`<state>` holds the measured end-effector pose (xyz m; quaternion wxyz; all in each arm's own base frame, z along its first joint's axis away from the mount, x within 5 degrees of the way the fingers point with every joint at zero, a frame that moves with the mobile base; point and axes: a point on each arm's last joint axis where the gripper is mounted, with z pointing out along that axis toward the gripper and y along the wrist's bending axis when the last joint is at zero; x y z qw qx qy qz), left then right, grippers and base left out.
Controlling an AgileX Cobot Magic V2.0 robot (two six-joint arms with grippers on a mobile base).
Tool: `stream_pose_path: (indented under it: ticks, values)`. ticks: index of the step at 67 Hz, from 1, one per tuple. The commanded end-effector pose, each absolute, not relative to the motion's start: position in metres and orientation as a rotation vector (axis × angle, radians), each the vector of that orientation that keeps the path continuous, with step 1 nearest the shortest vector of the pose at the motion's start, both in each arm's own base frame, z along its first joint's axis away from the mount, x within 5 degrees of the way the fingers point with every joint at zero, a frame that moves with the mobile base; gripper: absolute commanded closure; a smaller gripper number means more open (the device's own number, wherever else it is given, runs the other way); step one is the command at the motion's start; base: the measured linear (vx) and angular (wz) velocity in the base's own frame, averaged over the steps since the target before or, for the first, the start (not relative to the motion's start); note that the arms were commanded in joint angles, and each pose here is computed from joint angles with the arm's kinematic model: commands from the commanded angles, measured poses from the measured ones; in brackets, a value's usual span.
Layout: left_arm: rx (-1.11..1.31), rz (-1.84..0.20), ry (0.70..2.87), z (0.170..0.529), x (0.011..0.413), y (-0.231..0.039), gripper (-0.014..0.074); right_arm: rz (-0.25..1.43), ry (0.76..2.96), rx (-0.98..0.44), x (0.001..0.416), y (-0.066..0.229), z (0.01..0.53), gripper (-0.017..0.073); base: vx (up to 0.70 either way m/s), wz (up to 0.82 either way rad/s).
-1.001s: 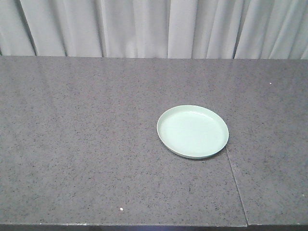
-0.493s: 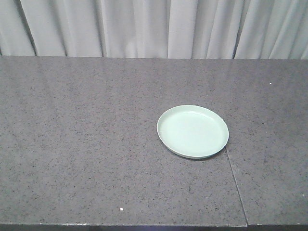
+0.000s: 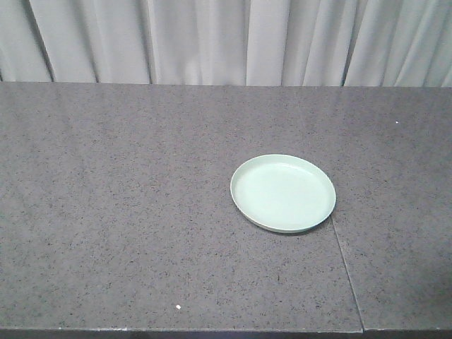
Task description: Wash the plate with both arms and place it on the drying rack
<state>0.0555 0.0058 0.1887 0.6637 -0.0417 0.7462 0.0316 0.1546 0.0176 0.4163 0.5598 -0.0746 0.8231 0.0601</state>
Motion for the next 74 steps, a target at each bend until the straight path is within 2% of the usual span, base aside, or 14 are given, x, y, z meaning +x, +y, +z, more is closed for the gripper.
stream_pose_path:
  ticks: [1,12,20,31,39,55,74]
  values:
    - [-0.093,0.064,1.578,0.203,0.054,0.005,0.0601,0.183,1.945,-0.324,0.183,0.026,0.442,0.0041,0.00,0.00]
    - [-0.093,0.064,1.578,0.203,0.054,0.005,0.0601,0.275,2.088,-0.467,0.247,0.041,0.438,0.0041,0.00,0.00]
    - [-0.093,0.064,1.578,0.203,0.054,0.005,0.0601,0.256,2.178,-0.530,0.294,0.061,0.423,0.0041,0.00,0.00]
    - [-0.093,0.064,1.578,0.203,0.054,0.005,0.0601,0.161,2.377,-0.519,0.348,0.082,0.382,0.0041,0.00,0.00]
    - [-0.093,0.064,1.578,0.203,0.054,0.005,0.0601,0.118,2.496,-0.448,0.381,0.086,0.353,0.0041,0.00,0.00]
    - [-0.093,0.064,1.578,0.203,0.054,0.005,0.0601,0.044,2.692,-0.404,0.419,0.088,0.307,0.0041,0.00,0.00]
    - [-0.093,0.064,1.578,0.203,0.054,0.005,0.0601,0.013,2.806,-0.345,0.436,0.084,0.268,0.0041,0.00,0.00]
